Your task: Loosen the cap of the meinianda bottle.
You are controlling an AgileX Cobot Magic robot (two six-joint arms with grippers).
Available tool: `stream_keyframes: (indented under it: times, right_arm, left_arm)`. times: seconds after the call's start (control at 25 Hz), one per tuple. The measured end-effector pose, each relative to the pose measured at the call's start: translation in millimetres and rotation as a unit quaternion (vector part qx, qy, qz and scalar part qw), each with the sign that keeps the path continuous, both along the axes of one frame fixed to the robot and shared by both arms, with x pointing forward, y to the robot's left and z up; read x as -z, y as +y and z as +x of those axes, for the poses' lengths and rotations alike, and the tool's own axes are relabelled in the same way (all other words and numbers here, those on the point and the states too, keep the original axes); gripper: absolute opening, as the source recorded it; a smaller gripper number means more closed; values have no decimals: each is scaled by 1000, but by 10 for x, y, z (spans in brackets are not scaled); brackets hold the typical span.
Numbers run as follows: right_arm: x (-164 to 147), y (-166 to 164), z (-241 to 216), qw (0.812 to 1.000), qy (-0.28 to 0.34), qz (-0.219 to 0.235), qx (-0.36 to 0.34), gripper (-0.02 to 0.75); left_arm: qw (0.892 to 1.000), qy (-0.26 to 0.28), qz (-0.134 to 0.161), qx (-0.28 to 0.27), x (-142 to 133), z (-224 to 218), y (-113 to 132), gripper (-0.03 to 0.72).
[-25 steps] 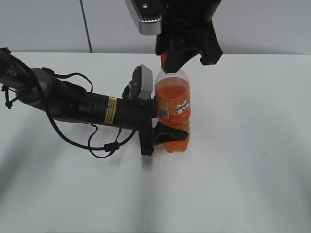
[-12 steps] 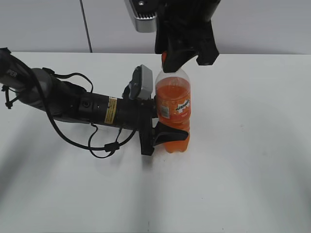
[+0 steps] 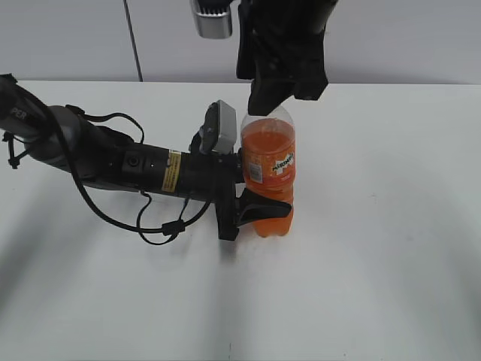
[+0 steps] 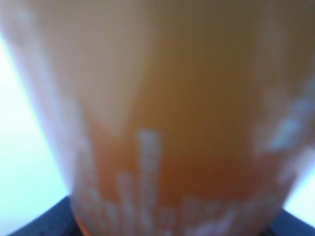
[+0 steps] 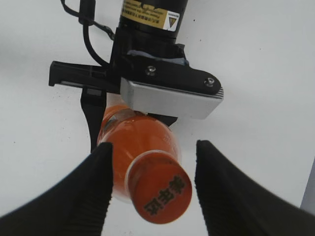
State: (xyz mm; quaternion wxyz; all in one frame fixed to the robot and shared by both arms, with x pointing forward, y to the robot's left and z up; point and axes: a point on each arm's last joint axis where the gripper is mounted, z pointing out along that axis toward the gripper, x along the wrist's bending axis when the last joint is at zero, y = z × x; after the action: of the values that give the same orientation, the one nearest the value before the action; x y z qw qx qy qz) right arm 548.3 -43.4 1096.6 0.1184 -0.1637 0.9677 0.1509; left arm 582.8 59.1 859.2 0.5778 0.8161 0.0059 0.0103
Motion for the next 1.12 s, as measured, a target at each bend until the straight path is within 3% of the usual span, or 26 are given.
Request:
stream_keyframes:
  times: [0.32, 0.48, 0.6, 0.68, 0.84, 1.0, 1.12]
  right_arm:
    - [-228, 53, 7, 996, 13, 57, 73, 440]
    - [-349, 69, 10, 969, 63, 107, 213, 440]
    - [-397, 32, 38, 911, 106, 135, 376, 440]
    - [-393, -8, 71, 857, 121, 147, 479, 440]
    - [-388, -29, 76, 769, 161, 173, 594, 440]
    - [-376, -62, 3, 720, 193, 179, 642, 440]
    - [-373, -82, -23, 697, 202, 182, 664, 440]
  left_arm:
    - [1000, 0, 0, -1, 0, 1, 0, 398]
    - [1000, 0, 0, -1, 0, 1, 0, 398]
    - [1000, 0, 0, -1, 0, 1, 0, 398]
    - [1000, 0, 0, -1, 0, 1, 0, 398]
    - [1000, 0, 0, -1, 0, 1, 0, 398]
    - [1000, 0, 0, -1, 0, 1, 0, 398]
    - [1000, 0, 0, -1, 0, 1, 0, 398]
